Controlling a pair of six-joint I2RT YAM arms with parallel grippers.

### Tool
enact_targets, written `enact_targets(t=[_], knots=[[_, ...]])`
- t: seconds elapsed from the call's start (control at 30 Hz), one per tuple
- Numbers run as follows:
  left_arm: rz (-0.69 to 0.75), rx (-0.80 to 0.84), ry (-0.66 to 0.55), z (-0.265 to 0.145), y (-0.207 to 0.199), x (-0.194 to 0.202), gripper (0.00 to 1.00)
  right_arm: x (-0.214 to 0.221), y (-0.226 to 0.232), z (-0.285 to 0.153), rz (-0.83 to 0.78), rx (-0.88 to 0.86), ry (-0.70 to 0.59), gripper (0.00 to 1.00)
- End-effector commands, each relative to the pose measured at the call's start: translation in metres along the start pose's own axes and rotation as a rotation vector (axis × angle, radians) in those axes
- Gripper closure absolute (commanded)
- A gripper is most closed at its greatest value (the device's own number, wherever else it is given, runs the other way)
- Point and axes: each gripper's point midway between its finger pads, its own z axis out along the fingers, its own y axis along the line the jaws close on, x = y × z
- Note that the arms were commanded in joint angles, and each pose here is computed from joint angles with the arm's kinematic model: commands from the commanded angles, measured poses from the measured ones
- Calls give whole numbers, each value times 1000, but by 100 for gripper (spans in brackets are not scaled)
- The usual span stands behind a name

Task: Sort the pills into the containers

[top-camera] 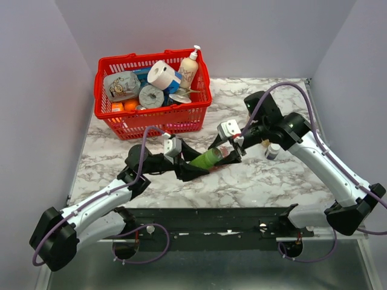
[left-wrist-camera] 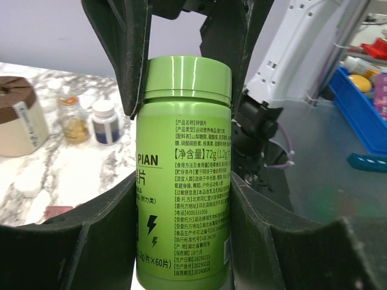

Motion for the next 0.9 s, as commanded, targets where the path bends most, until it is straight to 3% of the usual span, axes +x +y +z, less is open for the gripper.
enact_targets(t=[0.0, 0.03, 0.07, 0.3, 0.43, 0.53, 0.57, 0.63, 0.67, 0.7, 0.73, 0.8, 0.87], knots=[[206, -192, -232, -8, 25, -59, 100, -1, -4, 14, 246, 18, -60, 63], [239, -223, -253, -10, 30, -65, 100, -4, -11, 16, 269, 33, -81, 69], [263, -265, -287, -11, 35, -75, 100, -2, -11, 21, 402, 29, -86, 71], [379, -561, -278, -11, 84, -86, 100, 31, -45, 37, 885, 216, -70, 71], [380, -655, -243, -11, 106, -75, 100, 41, -55, 44, 1046, 219, -104, 69], [372, -616, -220, -7, 102, -64, 100, 18, -61, 37, 979, 179, -148, 61], [365, -597, -191, -6, 100, -54, 100, 12, -64, 31, 922, 180, -150, 47], [359, -524, -162, -2, 89, -46, 100, -6, -74, 9, 828, 192, -175, 30], [342, -498, -121, -3, 87, -33, 100, -16, -73, 1, 786, 165, -191, 13], [335, -464, -107, -2, 82, -28, 100, -31, -85, -19, 645, 203, -203, 4], [333, -421, -97, -2, 75, -26, 100, -31, -80, -25, 624, 197, -179, 0], [276, -297, -48, 1, 57, -11, 100, -41, -80, -40, 384, 224, -150, 0], [232, -174, -23, 3, 36, -5, 100, -50, -58, -46, 249, 183, -143, 0]])
